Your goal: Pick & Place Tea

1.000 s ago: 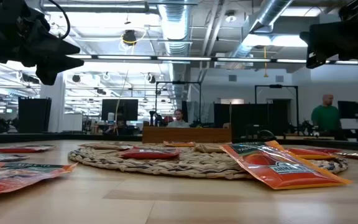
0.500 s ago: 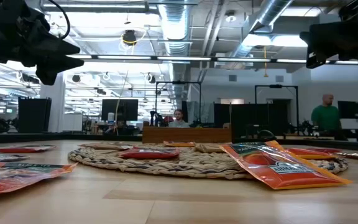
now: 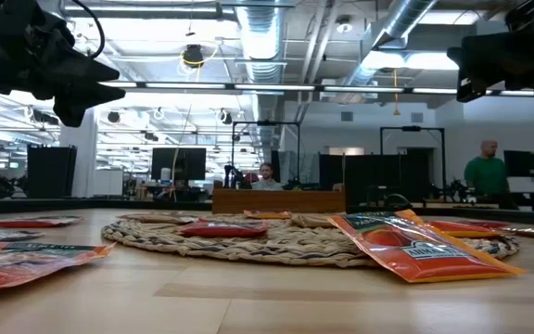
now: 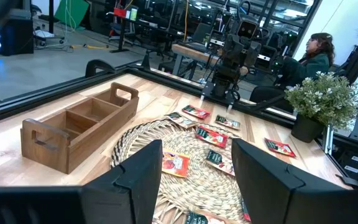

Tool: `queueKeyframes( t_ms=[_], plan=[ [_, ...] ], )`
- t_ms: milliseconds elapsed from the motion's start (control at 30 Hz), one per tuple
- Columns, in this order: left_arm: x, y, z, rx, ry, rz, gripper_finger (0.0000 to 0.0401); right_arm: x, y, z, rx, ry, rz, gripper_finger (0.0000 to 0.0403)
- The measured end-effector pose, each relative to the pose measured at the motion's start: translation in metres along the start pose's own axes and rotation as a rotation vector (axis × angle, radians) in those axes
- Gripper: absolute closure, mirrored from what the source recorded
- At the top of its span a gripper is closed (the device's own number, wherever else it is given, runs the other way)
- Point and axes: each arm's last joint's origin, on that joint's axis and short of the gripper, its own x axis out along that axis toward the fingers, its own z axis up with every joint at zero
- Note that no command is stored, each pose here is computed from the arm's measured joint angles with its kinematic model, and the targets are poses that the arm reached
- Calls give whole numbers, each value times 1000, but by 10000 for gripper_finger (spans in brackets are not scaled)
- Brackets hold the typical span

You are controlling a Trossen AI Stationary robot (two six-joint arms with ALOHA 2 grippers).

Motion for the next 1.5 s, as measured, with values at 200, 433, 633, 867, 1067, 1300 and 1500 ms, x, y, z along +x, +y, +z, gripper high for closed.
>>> queueKeyframes(
  t_ms=[200,433,633,867,1067,1300,1500],
  plan=[
    [0,0,0,0,0,0,216,0,0,0,0,0,0,301],
    [0,0,1,-7,-16,-6,216,0,0,0,0,0,1,301],
    [0,-1,1,-7,-18,-7,216,0,0,1,-1,-7,-1,301],
    [0,-1,2,-8,-19,-7,216,0,0,1,-1,-8,-2,301],
    [0,-1,2,-8,-20,-7,216,0,0,1,51,-9,-4,301],
    [0,-1,2,-8,-21,-7,216,0,-2,5,142,-55,-69,301],
    [0,-1,2,-8,-21,-7,216,-5,-5,36,137,-128,-178,301]
  ],
)
